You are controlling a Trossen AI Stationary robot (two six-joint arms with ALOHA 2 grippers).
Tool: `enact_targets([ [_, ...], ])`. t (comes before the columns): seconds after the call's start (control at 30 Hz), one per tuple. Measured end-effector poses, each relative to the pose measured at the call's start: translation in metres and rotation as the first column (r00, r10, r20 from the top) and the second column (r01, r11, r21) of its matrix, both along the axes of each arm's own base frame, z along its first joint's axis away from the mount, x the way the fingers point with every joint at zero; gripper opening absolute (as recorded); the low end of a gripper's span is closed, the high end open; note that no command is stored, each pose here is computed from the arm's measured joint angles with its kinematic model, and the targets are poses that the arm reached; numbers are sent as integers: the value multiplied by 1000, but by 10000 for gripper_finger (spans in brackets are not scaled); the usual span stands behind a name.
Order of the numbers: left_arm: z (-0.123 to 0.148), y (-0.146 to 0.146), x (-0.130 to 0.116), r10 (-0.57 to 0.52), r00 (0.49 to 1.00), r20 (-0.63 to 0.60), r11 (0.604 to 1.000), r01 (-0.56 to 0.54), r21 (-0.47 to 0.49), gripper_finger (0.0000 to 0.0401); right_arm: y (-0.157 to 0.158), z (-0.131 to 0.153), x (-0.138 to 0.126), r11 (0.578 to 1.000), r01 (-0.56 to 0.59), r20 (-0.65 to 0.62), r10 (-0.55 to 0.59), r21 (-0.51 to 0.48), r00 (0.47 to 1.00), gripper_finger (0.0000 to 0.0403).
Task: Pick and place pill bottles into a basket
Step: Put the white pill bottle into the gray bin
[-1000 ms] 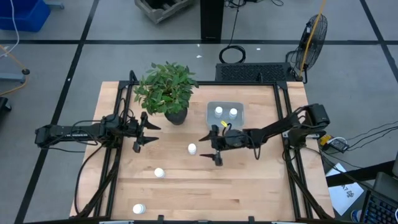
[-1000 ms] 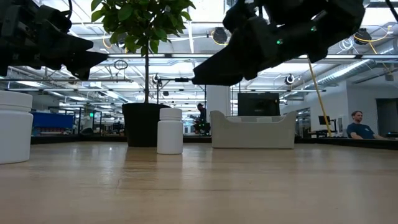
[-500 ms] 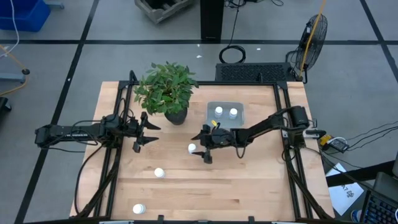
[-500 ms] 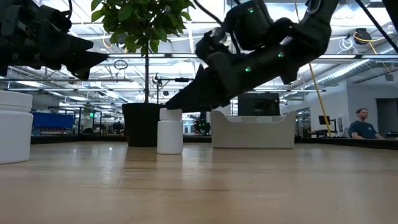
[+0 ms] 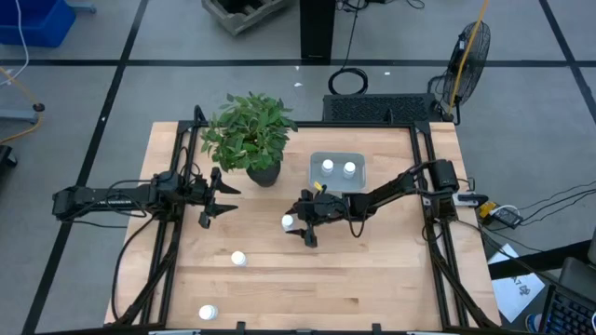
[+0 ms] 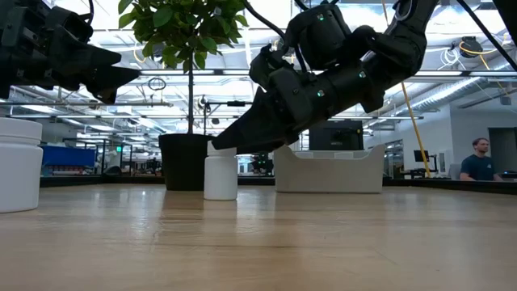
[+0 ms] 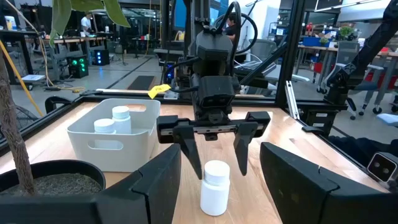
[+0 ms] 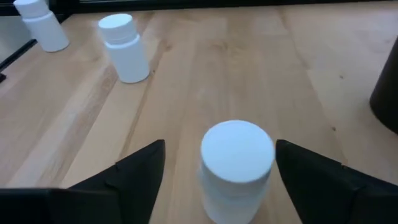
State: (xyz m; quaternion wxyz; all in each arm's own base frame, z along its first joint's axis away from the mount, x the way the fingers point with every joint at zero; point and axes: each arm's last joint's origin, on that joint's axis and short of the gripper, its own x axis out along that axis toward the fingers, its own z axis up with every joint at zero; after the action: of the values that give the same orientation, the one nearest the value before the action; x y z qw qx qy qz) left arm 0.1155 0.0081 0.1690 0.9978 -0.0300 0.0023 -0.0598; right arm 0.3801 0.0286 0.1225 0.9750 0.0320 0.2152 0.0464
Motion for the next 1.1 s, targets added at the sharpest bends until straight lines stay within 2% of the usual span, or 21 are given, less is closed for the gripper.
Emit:
enact_targets([
  [0.43, 0, 0, 0, 0, 1000, 0, 1000, 0, 0, 223, 0, -1, 0, 1000, -19, -7, 19, 2, 1000, 146],
  [0.67, 0, 0, 0, 0, 1000, 0, 1000, 0, 0, 223, 0, 5, -3, 1000, -24, -21, 24, -14, 999, 144],
  [0.83, 0, 0, 0, 1, 1000, -1, 1000, -1, 0, 223, -1, 32, -11, 1000, -9, -25, 9, -16, 1000, 148],
  [1.0, 0, 0, 0, 0, 1000, 0, 1000, 0, 0, 223, 1, 63, -34, 992, 55, -31, -59, -111, 998, 145],
  [1.1, 0, 0, 0, 1, 1000, 0, 1000, -1, 0, 223, -2, 77, -56, 987, 101, -16, -104, -127, 994, 146],
])
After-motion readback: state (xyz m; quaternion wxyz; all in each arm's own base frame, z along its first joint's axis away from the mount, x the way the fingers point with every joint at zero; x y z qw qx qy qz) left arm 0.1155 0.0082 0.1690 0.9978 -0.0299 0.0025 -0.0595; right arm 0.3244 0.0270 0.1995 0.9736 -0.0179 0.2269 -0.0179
